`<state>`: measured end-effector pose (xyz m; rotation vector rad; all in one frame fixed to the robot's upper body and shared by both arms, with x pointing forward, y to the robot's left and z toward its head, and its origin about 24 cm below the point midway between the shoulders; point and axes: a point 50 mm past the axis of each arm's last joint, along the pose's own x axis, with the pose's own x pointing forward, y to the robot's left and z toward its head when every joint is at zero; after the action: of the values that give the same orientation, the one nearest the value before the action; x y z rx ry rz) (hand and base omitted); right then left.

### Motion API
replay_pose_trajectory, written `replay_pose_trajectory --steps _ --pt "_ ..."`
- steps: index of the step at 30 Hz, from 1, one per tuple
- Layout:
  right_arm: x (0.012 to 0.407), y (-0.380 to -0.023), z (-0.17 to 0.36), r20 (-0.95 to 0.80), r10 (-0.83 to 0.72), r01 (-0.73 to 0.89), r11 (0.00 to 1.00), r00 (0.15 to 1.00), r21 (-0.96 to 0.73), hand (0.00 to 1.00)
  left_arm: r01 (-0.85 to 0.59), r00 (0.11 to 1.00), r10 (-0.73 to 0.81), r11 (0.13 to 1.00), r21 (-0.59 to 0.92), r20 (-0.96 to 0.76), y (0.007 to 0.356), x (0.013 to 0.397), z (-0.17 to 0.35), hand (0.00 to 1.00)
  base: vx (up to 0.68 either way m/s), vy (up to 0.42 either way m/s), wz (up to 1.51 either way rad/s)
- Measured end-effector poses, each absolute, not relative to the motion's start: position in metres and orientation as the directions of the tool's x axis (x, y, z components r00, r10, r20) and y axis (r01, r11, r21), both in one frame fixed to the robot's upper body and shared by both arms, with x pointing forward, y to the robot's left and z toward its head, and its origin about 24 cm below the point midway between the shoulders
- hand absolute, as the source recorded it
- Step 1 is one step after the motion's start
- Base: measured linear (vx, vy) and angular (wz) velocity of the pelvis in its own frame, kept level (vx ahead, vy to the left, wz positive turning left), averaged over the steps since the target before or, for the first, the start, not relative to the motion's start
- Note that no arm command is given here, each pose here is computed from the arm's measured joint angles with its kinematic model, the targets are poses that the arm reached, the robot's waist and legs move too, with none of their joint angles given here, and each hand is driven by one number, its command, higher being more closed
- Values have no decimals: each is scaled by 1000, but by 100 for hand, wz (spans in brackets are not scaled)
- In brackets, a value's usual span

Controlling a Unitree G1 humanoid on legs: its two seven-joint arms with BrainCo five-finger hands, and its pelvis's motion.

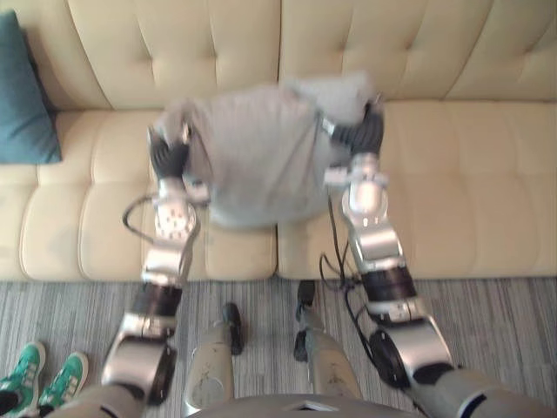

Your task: Pick up cushions and gather them together orderly.

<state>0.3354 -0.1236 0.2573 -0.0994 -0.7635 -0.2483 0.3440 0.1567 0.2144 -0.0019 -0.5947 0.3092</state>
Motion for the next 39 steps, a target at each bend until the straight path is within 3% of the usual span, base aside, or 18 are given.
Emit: replay_pose_trajectory --steps 2,5,9,20,21,30,39 --pt "331 -124 300 781 -213 279 959 588 51 100 -303 692 306 945 -121 654 159 349 262 100 -122 15 -3" --pt "323 -123 335 833 -258 283 950 490 127 100 -305 618 343 934 -186 707 157 350 298 100 -83 2 -5" --pt "315 -122 359 856 -300 285 940 421 189 100 -302 572 355 929 -213 740 156 350 326 100 -36 -16 -12" --pt "316 -136 363 829 -363 335 914 426 229 100 -227 572 341 940 -255 746 144 350 342 100 5 -39 -13" --pt "316 -136 363 829 -363 333 915 425 229 0 -225 569 342 939 -259 748 145 350 343 0 8 -48 -4" --pt "316 -146 381 817 -393 285 913 422 292 0 -279 572 428 904 -324 700 170 353 342 0 -6 -44 4" --pt "322 -169 444 870 -245 350 932 428 91 0 -398 592 575 818 -416 565 253 359 336 0 15 -52 10"
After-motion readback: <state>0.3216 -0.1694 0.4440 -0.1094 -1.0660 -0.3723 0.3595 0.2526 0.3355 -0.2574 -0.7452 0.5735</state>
